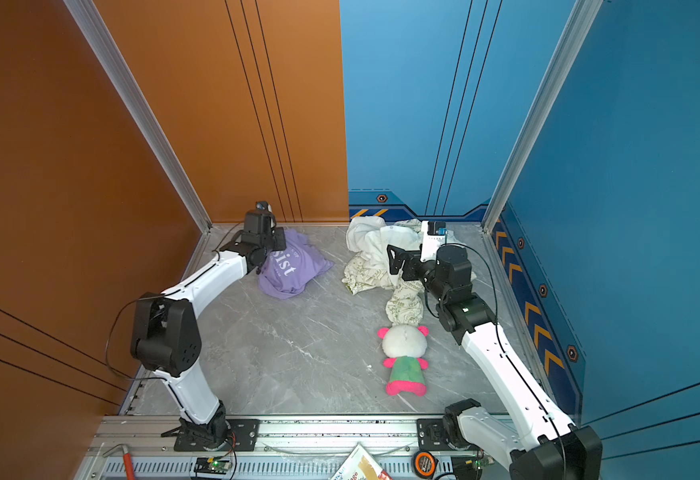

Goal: Pick out a specific cloth from the pile
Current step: 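Grasp the lavender t-shirt with the left gripper and lift it, then lower the lavender t-shirt onto the table with the left gripper and release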

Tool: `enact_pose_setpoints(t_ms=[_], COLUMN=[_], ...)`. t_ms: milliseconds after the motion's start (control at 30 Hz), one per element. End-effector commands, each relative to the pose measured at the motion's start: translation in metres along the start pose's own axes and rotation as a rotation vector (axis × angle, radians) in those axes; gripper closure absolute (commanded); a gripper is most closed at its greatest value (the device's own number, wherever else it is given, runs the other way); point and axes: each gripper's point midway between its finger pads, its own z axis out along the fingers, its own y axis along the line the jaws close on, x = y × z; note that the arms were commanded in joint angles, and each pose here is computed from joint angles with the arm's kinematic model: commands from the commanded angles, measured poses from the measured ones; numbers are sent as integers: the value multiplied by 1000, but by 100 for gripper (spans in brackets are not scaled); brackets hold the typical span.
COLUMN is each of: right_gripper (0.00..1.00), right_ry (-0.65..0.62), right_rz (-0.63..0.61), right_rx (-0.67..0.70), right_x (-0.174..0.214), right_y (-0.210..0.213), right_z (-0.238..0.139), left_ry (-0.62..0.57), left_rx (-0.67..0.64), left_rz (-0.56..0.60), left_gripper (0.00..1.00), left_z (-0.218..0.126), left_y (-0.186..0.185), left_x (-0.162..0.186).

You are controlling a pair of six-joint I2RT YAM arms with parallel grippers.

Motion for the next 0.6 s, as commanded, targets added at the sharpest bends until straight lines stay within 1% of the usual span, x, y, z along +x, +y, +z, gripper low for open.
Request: enact_pose_setpoints(t_ms=[0, 67, 133, 167, 233, 300, 367, 433, 500, 533, 567], right_gripper=[0, 0, 0, 0, 0, 0, 0, 0, 0, 0, 0], right_ry=[-54, -75, -92, -98, -98, -90, -79, -72, -65, -59, -54], right_rz=[51, 57, 65, 68, 76, 82, 86, 85, 82, 81, 82], right_rx=[-31, -30, -26, -24, -22, -30, -40, -49, -46, -43, -40], right_x=[-10, -14, -15, -15, -13, -11, -9, -8, -8, -7, -6], right_y=[3, 2, 1, 0, -1, 0, 1, 3, 3, 2, 2], right_z=[2, 0, -3, -4, -5, -5, -6, -8, -10, -10, -10], left_ry=[-282, -362, -419, -423, -392, -310, -213, -93, 47, 140, 212], left_rx=[-42, -72, -78, -80, -85, -100, -114, -126, -132, -128, -115], left_rz=[46, 42, 21, 22, 34, 51, 46, 25, -20, -60, -105], left_gripper=[100, 100, 100, 100, 100, 100, 100, 100, 100, 100, 100], left_z=[-68, -94, -114, -116, -113, -98, -82, -68, -55, -50, -47], left_y=[10, 17, 22, 24, 28, 34, 42, 52, 61, 67, 69], left_x=[-108, -133, -142, -138, -116, -77, -30, 25, 77, 109, 133])
